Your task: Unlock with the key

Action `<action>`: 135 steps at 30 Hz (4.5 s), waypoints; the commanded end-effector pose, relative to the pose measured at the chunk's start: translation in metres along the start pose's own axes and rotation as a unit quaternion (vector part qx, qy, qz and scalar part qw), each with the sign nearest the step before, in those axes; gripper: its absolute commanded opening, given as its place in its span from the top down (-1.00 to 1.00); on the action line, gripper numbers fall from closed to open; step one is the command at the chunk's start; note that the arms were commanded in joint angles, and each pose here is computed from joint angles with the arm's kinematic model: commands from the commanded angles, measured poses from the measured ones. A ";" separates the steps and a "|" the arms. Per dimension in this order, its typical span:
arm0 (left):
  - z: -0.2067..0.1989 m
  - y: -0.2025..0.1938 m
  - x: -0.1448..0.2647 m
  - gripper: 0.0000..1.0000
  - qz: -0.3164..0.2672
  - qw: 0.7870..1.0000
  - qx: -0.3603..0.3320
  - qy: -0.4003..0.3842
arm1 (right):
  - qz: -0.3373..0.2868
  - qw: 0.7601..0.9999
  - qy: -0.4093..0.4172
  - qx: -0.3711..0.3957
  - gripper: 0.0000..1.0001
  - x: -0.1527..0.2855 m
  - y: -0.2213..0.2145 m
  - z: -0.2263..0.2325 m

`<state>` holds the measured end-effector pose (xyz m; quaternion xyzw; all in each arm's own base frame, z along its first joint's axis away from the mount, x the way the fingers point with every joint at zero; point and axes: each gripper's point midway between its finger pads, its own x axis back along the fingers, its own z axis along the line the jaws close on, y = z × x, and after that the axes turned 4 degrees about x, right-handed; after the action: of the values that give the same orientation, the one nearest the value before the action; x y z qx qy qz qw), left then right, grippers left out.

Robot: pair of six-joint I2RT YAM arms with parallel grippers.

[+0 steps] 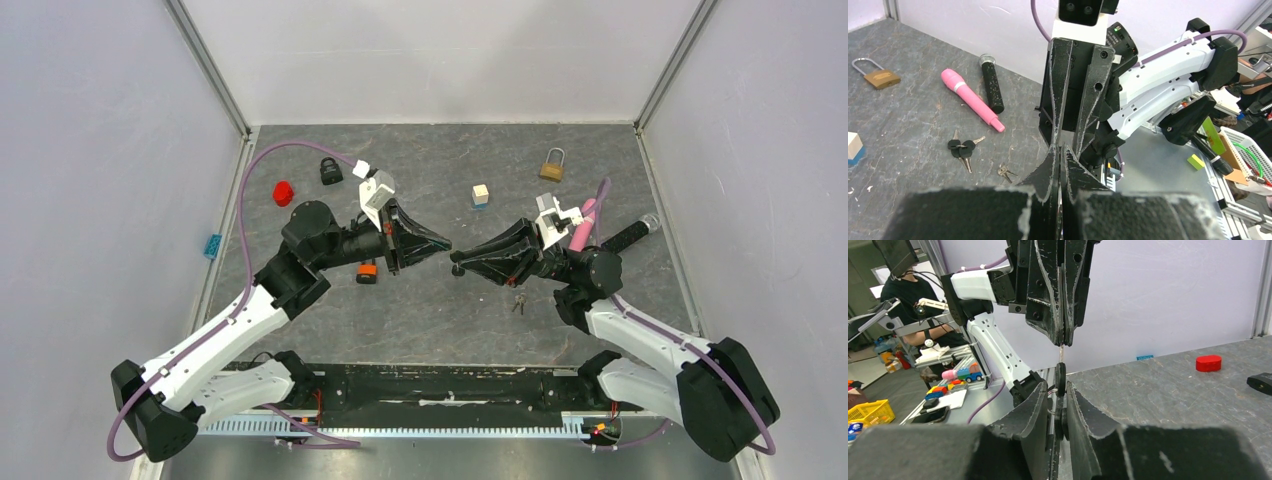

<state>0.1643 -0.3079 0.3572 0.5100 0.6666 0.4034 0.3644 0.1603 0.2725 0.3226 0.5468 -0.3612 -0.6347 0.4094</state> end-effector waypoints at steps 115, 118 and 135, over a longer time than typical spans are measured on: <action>0.273 -0.247 0.145 -0.35 0.276 0.617 0.404 0.617 | 0.133 0.968 -0.213 0.012 1.00 0.067 -0.085 -0.055; 0.272 -0.244 0.144 -0.38 0.266 0.622 0.406 0.615 | 0.134 0.968 -0.212 0.011 1.00 0.067 -0.086 -0.054; 0.297 -0.244 0.169 -0.33 0.249 0.570 0.372 0.689 | 0.139 0.968 -0.210 0.007 1.00 0.068 -0.090 -0.053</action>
<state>0.2870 -0.1417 0.0146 0.3597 0.6484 0.4205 -0.5229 0.1974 0.2455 0.2014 0.3388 -0.5172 -0.6694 0.4118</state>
